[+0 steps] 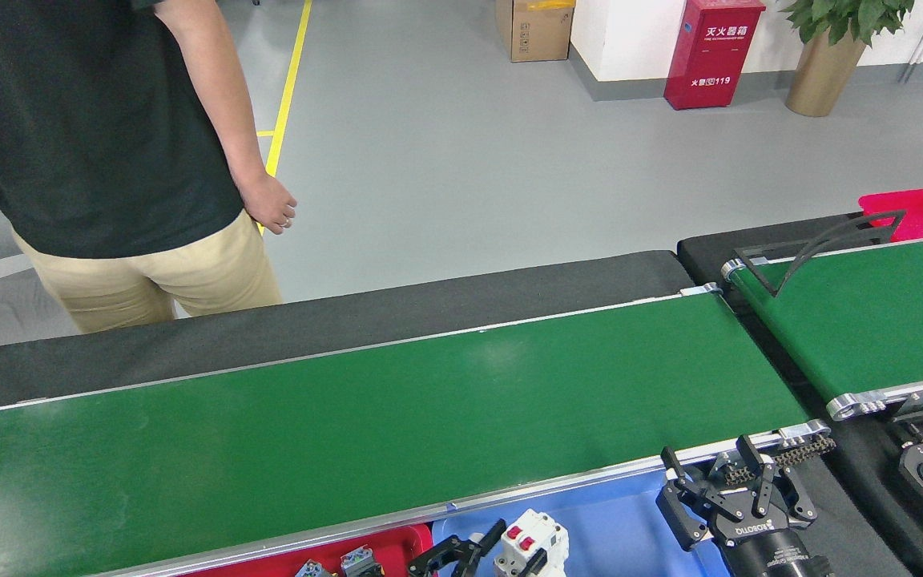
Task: Pick switch part from conveyor to tray
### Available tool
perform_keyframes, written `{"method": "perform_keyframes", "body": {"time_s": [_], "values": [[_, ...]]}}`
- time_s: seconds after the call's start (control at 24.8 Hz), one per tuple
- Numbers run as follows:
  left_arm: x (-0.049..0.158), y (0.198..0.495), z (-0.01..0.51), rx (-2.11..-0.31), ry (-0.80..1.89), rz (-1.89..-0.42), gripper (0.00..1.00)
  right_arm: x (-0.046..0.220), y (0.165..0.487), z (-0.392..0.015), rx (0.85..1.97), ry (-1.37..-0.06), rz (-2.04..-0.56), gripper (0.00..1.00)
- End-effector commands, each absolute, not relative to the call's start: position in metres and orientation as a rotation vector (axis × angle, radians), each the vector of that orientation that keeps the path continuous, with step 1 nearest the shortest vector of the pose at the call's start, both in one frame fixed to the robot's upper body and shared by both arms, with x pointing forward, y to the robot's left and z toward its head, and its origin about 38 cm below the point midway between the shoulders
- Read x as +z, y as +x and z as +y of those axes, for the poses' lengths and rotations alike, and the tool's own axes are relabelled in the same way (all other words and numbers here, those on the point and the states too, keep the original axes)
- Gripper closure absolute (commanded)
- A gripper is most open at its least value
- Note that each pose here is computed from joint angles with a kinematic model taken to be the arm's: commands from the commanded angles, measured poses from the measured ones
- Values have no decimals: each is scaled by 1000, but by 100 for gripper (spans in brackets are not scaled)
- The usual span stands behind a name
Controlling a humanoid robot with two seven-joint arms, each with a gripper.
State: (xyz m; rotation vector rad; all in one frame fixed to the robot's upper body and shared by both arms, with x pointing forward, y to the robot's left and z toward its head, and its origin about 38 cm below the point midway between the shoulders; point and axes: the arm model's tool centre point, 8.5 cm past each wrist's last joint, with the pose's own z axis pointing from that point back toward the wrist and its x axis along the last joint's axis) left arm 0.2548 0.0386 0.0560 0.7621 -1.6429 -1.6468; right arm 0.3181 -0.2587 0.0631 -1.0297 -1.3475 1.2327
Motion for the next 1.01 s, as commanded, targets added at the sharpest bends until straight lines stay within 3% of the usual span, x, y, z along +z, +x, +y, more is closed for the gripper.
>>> {"method": "perform_keyframes", "body": {"time_s": [0.0, 0.12, 0.24, 0.44, 0.6, 0.97], "values": [[62, 261, 46, -1591, 815, -1625, 0, 70, 321, -259, 1228, -1047, -1371, 1], [58, 277, 112, -1468, 960, -1482, 0, 67, 317, -260, 1234, -1042, -1361, 1], [51, 273, 222, -1314, 1199, -1313, 0, 66, 316, -262, 1227, -1044, -1354, 1], [48, 195, 358, -1242, 1447, -1115, 0, 66, 316, -260, 1226, -1041, -1355, 1], [42, 162, 399, -1235, 1453, -987, 0, 66, 316, -248, 1250, -1026, -1372, 1], [39, 172, 389, -1301, 1272, -1015, 0, 66, 316, -236, 1264, -1005, -1388, 1]]}}
